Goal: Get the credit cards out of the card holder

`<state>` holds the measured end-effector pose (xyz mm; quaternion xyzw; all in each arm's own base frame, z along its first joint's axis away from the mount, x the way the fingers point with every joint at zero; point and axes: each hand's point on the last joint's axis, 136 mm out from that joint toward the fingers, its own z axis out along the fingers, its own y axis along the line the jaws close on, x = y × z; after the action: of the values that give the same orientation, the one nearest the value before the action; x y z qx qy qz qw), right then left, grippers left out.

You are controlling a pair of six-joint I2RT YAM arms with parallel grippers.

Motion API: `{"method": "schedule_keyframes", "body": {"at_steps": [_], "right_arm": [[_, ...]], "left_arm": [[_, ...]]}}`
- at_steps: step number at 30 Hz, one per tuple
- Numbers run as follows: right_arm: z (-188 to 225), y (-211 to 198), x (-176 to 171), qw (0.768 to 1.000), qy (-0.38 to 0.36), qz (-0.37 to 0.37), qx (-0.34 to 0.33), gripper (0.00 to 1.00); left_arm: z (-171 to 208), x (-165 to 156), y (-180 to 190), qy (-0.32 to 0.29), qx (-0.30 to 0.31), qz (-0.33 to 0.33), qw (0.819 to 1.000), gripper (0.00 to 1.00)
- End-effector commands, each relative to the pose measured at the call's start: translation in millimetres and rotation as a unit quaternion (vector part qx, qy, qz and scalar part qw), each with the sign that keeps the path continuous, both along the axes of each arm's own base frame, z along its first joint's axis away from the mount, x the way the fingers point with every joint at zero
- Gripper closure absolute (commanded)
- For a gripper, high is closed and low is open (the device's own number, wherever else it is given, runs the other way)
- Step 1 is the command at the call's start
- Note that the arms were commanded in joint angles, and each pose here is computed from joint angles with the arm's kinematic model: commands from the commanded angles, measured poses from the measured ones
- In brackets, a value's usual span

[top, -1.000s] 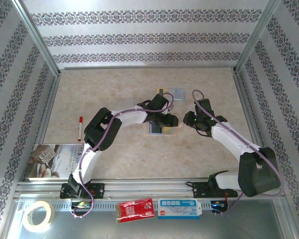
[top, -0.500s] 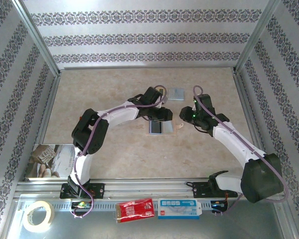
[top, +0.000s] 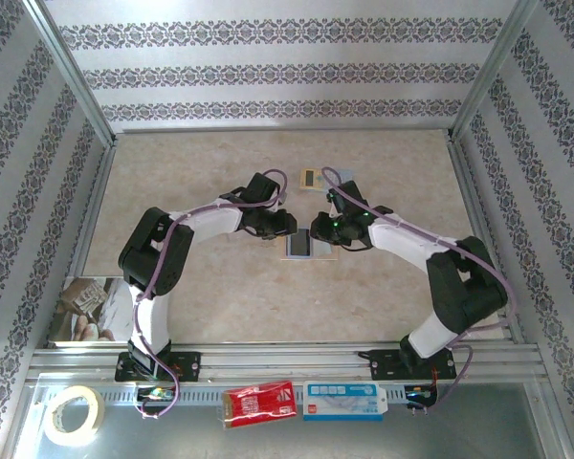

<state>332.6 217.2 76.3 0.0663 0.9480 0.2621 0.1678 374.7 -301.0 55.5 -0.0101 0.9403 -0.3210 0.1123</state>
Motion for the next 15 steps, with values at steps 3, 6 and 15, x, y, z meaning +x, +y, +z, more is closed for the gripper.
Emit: {"method": "schedule_keyframes", "body": {"at_steps": [3, 6, 15], "right_arm": [[-9, 16, 12, 0.999, 0.011, 0.011, 0.035, 0.81], [-22, 15, 15, 0.999, 0.023, 0.014, 0.037, 0.83], [-43, 3, 18, 0.998, 0.042, 0.006, 0.055, 0.82]], "left_arm": [[0, -2, 3, -0.006, 0.009, 0.002, 1.000, 0.78], [-3, -4, 0, 0.000, 0.006, -0.005, 1.000, 0.82], [-14, -10, -2, 0.017, 0.009, -0.013, 1.000, 0.85]]}}
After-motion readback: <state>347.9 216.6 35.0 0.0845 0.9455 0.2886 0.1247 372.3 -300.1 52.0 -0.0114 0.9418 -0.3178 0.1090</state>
